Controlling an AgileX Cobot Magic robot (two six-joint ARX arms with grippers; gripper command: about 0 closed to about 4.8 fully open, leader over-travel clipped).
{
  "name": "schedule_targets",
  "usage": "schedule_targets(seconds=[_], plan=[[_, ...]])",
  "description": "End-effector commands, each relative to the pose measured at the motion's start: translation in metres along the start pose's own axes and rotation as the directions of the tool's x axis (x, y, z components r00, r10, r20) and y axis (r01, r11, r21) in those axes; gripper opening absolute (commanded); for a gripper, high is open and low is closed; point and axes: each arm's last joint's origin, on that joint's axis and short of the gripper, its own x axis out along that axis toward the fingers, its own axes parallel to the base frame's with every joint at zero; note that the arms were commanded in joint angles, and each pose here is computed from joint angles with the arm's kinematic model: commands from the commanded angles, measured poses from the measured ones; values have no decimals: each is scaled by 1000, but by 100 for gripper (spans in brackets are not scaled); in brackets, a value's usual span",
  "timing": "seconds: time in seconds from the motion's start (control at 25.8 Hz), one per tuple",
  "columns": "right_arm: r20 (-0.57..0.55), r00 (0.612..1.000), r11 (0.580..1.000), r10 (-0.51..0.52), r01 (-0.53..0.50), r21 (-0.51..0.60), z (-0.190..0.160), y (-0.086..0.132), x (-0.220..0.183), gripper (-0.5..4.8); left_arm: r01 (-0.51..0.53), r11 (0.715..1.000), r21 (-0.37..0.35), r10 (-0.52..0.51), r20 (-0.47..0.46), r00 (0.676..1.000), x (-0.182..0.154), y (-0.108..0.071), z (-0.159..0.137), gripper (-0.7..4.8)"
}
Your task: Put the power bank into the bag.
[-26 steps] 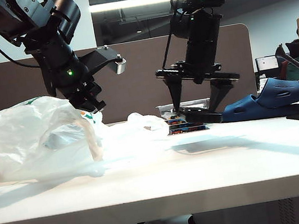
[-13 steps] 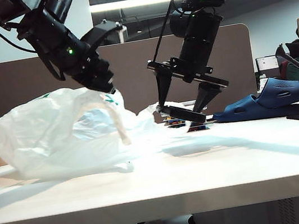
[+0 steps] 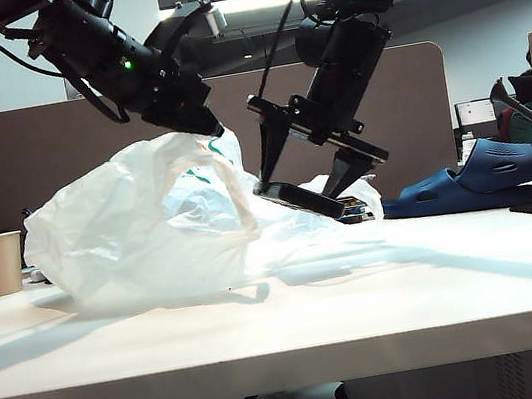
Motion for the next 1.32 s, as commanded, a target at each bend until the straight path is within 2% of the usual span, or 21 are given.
schedule_targets(seconds=[0.04,0.19,0.35,0.5,0.66,0.74,0.81,0.89,1.09,1.16,1.2,1.32], plan=[[28,998,997,55,-53,-48,2,11,-3,260,52,998,-42,-48,87,995,-3,1,9,-7],[54,996,995,66,-62,-78,5,15,-2,260,164,984,-70,-153,147,977,-4,-2,11,-6],[94,992,991,82,-72,-110,9,15,-1,260,258,964,-67,-241,201,950,-5,-5,13,-6],[82,990,989,110,-101,-113,10,14,5,260,317,943,-99,-281,273,920,-7,-4,19,-7],[64,988,984,142,-133,-119,10,13,17,260,339,934,-108,-286,339,896,-8,-2,25,-6],[64,984,978,164,-154,-139,11,13,25,260,384,917,-104,-319,384,866,-10,-1,29,-7],[71,978,969,195,-182,-166,13,13,34,260,451,887,-98,-374,421,827,-11,-2,31,-7],[82,970,959,229,-210,-192,15,14,45,260,485,869,-94,-402,438,804,-12,-3,32,-7],[108,965,949,238,-208,-236,17,18,69,260,555,830,-65,-468,462,753,-14,-4,34,-7],[127,966,950,225,-188,-251,17,20,77,260,595,802,-51,-505,476,720,-15,-5,35,-6],[141,965,948,223,-181,-262,17,21,84,260,608,792,-51,-515,480,711,-16,-5,35,-7],[147,962,950,230,-189,-247,18,21,89,260,605,795,-51,-511,483,711,-16,-5,36,-7]])
